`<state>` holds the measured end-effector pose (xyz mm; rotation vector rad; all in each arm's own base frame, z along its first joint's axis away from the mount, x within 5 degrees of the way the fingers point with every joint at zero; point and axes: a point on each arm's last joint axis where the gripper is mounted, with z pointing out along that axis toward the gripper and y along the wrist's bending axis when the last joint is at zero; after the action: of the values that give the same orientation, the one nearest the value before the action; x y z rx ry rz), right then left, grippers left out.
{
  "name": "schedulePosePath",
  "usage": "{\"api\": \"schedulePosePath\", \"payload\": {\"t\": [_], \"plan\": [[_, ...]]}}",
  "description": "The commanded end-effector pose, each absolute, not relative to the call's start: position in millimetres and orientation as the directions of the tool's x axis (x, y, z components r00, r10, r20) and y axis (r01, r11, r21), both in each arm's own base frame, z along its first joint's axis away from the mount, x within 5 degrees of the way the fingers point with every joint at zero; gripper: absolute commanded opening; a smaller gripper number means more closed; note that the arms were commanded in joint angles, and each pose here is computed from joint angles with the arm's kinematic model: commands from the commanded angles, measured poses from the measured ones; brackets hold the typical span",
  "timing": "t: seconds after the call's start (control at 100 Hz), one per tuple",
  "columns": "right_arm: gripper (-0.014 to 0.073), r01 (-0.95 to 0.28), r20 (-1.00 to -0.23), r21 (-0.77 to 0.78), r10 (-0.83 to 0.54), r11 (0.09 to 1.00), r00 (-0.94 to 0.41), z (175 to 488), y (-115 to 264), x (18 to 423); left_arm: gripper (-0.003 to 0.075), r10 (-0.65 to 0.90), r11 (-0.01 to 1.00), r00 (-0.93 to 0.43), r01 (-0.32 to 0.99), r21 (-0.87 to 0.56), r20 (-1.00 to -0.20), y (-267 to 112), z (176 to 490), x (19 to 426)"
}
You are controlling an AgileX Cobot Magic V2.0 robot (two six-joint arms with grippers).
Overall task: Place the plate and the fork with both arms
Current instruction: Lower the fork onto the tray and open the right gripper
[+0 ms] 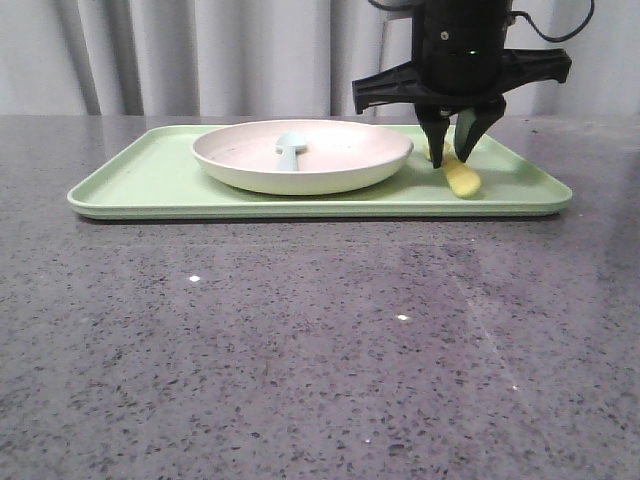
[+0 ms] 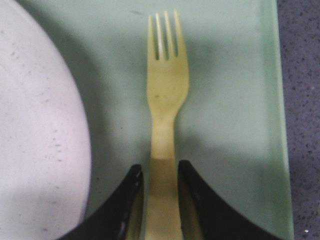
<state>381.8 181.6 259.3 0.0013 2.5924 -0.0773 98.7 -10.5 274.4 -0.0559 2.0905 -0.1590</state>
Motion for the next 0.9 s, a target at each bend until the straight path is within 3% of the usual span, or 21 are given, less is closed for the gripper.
{"api": "schedulePosePath", "payload": {"t": [0.0,0.41,0.89], "plan": [[0.0232,0.006,-0.611,-0.029,-0.013,1.0,-0.791,296,175,378,0.042,-0.123,0.988,-0.422,0.034,-0.151,-0.898,-11,288,102],[0.0231,0.01,-0.624,-0.023,-0.007,1.0,-0.781,305,172,374,0.042,-0.123,0.988,-0.422,0.034,-0.151,-0.898,-11,288,102],[0.0231,-0.012,-0.806,0.01,0.001,1.0,-0.592,400,138,321,0.042,-0.123,0.988,-0.422,0.034,-0.151,-0.898,-11,288,102]]}}
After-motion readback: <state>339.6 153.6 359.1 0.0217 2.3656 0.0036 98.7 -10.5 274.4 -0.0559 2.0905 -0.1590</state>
